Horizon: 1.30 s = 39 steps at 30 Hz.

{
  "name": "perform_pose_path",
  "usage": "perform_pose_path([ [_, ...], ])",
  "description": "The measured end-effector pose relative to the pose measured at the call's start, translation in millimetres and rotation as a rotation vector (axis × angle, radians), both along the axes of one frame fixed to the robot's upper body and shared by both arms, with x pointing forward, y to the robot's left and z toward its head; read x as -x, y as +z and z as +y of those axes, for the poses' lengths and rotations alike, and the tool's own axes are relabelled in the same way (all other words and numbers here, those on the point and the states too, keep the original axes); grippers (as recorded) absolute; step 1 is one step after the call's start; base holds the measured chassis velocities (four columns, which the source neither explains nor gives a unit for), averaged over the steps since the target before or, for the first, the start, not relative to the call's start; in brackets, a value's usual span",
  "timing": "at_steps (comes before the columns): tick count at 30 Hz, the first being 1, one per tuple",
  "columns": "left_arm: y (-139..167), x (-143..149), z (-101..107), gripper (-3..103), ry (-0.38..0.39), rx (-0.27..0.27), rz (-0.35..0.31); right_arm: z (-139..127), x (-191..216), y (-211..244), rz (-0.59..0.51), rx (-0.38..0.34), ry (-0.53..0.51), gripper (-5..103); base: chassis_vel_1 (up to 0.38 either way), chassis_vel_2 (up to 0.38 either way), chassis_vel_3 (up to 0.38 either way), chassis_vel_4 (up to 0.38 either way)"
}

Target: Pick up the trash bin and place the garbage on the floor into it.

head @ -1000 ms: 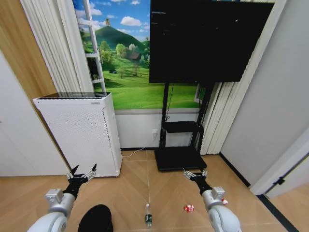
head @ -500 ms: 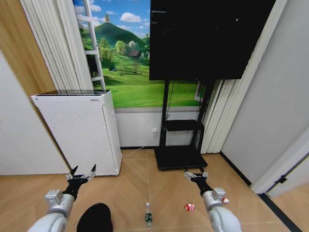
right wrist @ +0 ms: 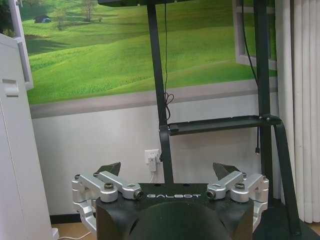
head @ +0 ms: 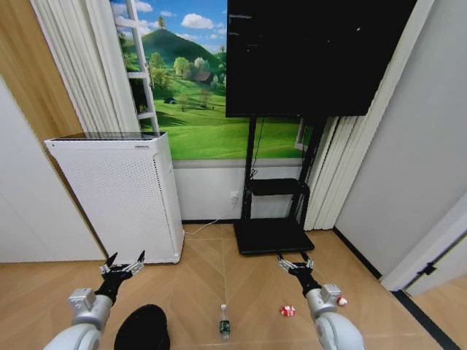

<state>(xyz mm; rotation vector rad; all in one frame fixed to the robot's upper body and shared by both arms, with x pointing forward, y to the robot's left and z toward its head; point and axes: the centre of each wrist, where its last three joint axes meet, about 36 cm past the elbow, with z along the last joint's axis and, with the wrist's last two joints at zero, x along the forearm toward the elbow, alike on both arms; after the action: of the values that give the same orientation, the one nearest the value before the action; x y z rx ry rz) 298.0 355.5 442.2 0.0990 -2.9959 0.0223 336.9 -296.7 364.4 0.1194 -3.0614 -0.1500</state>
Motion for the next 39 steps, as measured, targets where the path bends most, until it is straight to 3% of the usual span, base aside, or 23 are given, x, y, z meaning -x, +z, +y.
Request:
perform_pose_path([
  [39, -8.6, 3.4, 0.5, 100, 0.004, 0.001, 0.020, -0.1, 1.1, -7.9, 0.011, -0.009, -0.011, 100, 0.000, 0.000, 0.000, 0.000],
])
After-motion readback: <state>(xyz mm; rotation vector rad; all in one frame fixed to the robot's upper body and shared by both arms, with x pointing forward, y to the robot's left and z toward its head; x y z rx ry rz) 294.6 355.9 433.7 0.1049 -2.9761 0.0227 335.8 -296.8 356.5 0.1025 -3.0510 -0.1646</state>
